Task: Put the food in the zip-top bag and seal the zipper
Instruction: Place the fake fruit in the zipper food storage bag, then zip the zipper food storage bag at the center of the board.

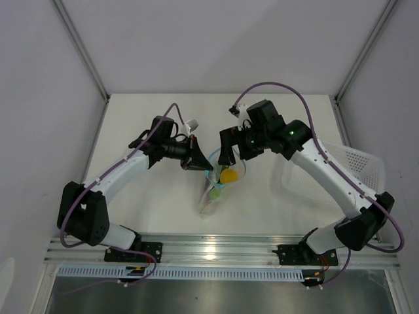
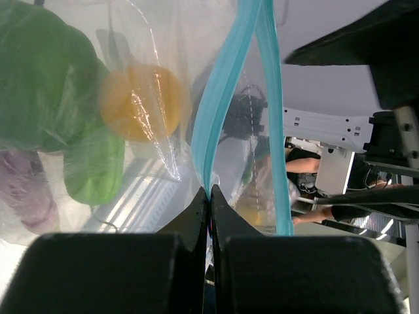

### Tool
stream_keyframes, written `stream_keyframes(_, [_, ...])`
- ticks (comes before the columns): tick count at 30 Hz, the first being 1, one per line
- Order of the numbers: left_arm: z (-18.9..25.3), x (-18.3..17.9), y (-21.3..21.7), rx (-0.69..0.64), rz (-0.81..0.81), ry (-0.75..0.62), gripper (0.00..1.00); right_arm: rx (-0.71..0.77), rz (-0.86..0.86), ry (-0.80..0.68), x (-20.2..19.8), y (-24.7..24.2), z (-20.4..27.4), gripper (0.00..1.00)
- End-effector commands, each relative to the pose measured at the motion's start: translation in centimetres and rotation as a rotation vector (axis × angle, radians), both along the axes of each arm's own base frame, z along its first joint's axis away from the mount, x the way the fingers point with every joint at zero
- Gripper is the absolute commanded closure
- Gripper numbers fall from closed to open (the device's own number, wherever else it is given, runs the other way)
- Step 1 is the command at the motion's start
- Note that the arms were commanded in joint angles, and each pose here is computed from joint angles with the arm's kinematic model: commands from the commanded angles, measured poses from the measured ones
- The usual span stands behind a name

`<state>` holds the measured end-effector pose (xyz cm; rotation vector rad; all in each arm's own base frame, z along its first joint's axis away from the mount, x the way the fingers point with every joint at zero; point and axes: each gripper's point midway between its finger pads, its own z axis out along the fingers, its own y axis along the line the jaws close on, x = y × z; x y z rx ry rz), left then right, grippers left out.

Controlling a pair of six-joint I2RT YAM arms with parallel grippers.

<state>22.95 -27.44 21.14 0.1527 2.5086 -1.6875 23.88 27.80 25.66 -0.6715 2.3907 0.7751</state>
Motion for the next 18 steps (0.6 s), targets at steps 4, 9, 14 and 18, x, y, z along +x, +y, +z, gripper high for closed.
stream_keyframes(4, [3.1, 0.4, 0.1, -0.017, 0.014, -0.103, 0.99, 0.113, -0.043, -0.086, 1.4, 0.6, 7.5, 0.01])
stream_keyframes(9, [3.7, 0.3, 0.1, -0.002, 0.018, -0.136, 0.99, 0.355, -0.052, -0.086, 1.6, 1.7, 11.0, 0.01])
stream_keyframes(14, [4.2, -0.4, 0.0, 0.026, 0.021, -0.165, 0.99, 0.403, -0.211, 0.148, 4.6, 0.6, 8.1, 0.01])
stream_keyframes(18, [4.5, -1.2, -0.4, 0.051, 0.016, -0.197, 0.99, 0.261, -0.291, 0.168, 6.0, -0.6, 5.8, 0.01])
